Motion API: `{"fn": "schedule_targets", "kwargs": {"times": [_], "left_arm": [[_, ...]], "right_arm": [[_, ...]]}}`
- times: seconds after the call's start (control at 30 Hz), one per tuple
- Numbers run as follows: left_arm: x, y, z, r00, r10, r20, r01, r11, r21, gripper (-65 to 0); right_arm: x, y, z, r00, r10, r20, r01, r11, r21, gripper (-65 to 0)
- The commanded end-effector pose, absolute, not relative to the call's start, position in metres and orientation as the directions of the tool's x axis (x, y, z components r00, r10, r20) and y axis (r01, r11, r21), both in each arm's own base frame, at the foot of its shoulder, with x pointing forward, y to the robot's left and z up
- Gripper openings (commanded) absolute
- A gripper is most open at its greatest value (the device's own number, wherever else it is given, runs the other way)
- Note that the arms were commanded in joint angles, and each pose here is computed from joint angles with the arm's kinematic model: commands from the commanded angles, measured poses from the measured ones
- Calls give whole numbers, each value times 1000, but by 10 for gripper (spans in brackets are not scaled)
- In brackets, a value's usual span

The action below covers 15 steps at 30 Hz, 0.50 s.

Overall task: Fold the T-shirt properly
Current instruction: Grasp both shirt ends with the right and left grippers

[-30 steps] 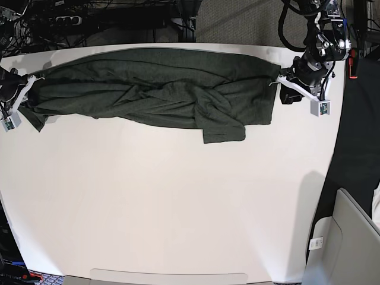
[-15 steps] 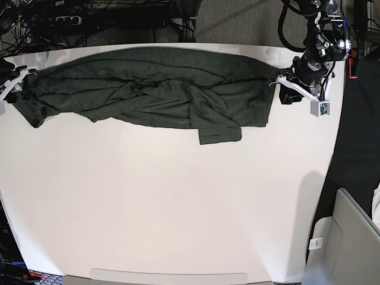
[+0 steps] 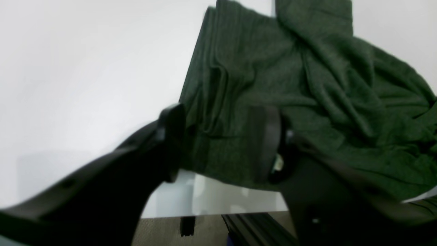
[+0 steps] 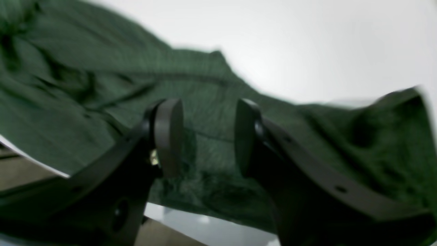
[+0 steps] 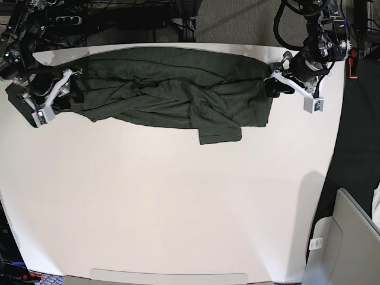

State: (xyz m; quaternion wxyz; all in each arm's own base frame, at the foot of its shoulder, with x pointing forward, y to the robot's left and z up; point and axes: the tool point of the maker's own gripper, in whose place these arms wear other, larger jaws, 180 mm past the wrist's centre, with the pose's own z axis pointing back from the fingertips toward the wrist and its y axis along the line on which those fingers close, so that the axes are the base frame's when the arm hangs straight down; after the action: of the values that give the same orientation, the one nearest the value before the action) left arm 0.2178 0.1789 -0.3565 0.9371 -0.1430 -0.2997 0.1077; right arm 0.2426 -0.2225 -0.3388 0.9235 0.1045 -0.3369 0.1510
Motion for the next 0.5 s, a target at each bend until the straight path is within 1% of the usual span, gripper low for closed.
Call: {"fn": "schedule_targets", "kwargs": {"times": [0.0, 0.1, 0.33, 0.47], "left_arm": [[221, 181, -350, 790, 276, 547, -102, 940, -327, -332], [220, 180, -351, 794, 275, 542, -102, 939, -328, -320], [222, 179, -360, 821, 277, 499, -110, 935, -338, -311], [228, 179, -360, 819, 281, 500, -111, 933, -343, -311]], "right_arm": [[253, -221, -327, 690, 222, 689, -365, 928, 67, -388], [251, -216, -335, 703, 233, 672, -365, 929, 59, -388], [251, -216, -335, 704, 234, 671, -366, 929, 60, -388], [249, -216, -337, 708, 234, 667, -366, 929, 62, -388]]}}
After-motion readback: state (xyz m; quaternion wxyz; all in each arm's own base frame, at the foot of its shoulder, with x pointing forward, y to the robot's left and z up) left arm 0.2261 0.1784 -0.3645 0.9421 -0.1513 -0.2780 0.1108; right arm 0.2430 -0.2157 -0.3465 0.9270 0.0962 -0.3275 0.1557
